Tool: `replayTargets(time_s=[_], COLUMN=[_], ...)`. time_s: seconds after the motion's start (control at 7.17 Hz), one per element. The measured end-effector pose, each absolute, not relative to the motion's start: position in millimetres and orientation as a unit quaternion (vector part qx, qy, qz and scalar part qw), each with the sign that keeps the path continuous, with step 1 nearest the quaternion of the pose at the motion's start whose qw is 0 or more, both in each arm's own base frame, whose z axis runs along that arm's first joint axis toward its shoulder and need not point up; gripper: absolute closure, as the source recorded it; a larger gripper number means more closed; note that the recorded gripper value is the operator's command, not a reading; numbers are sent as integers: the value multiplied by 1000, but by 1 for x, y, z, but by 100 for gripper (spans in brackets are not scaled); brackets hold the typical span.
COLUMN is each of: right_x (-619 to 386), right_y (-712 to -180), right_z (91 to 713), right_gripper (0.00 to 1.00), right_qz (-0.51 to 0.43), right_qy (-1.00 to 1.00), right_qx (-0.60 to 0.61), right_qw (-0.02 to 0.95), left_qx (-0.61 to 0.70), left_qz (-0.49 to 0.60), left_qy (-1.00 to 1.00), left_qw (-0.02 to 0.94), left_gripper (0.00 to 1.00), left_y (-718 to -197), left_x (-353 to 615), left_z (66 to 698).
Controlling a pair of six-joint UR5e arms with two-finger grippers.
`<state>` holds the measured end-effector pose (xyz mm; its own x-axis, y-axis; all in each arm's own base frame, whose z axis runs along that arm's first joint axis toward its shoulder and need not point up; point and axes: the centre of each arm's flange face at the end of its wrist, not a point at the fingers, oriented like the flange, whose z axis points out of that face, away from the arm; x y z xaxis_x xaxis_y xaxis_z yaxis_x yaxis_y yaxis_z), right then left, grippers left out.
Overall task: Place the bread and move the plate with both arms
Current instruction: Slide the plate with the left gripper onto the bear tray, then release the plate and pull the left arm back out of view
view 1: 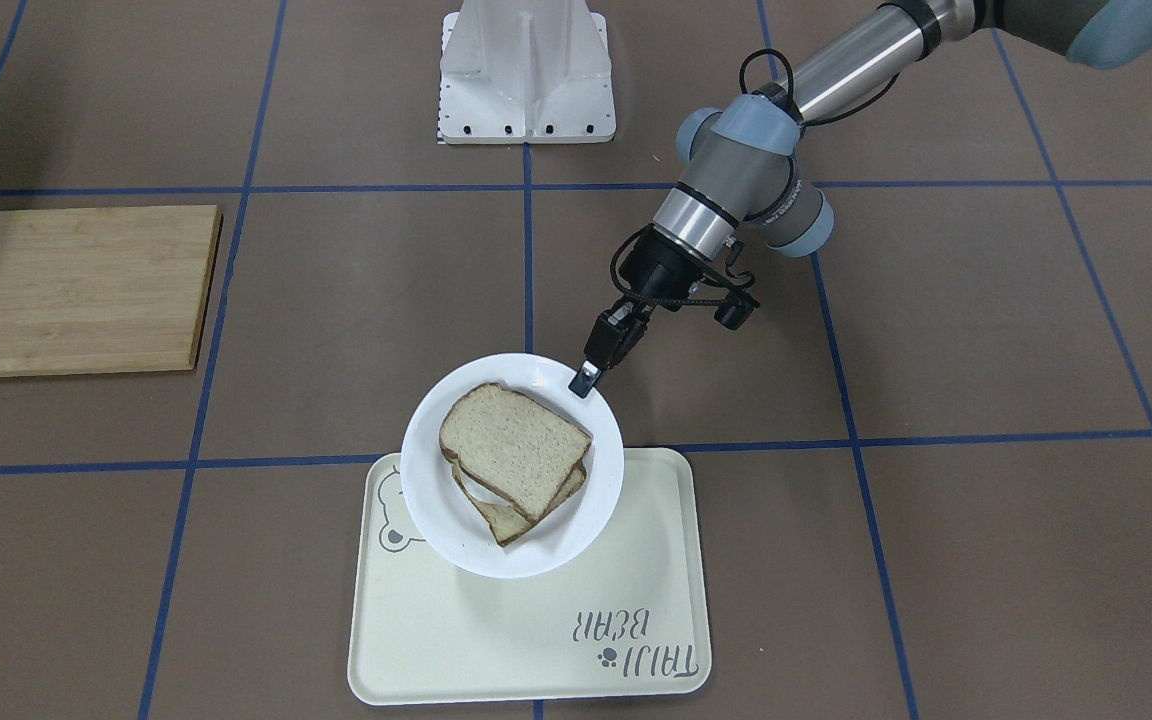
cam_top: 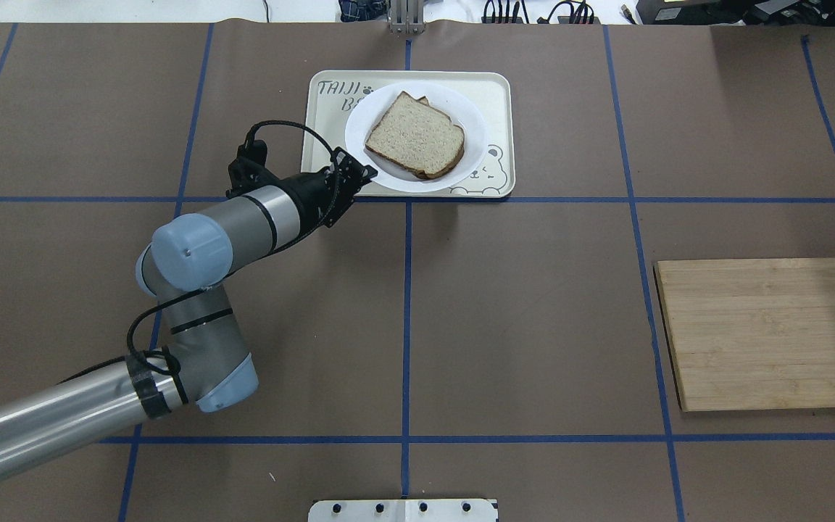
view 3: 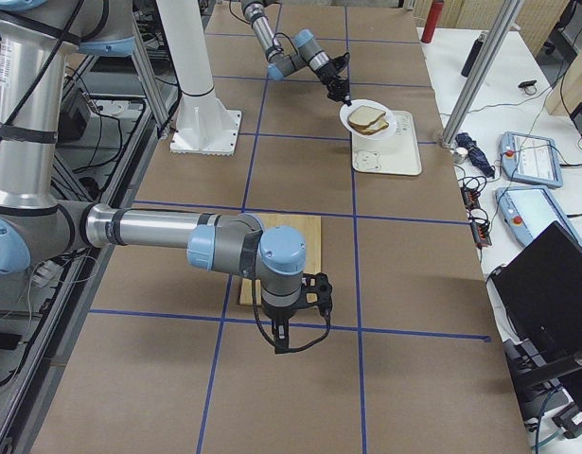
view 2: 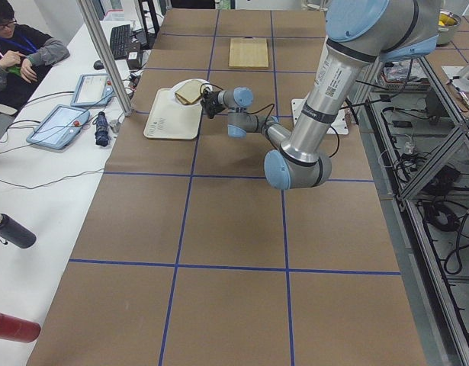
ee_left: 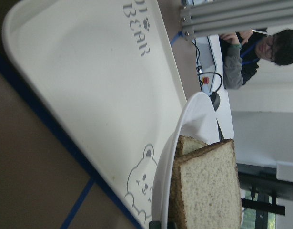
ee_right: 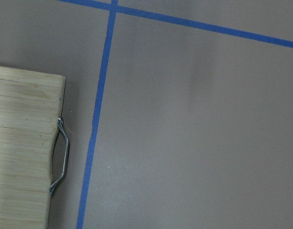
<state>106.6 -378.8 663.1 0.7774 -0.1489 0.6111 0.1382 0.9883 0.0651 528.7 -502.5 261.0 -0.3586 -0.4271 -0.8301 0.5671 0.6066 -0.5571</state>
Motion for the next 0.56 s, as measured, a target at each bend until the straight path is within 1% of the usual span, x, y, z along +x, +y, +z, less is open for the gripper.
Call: replayTargets(time_s=[0.14,0.42,0.56], right_x=[107,107,107], right_y=[-379,-378,-378], right_z=[664,665,665], right_gripper=[0,0,0], right_qz=[-76,-76,-75], right_qy=[-325,-325,-325], right_qx=[7,6,6], right_qw=[943,943,943], left_qx=[63,79,81], left_qz=[-474,-512,-517], left_qy=[664,626,618], left_qw=[575,582,586], left_gripper=[100,99,43], left_y=[-534,-568,-573], left_x=[536,557,565], left_z=[260,250,250])
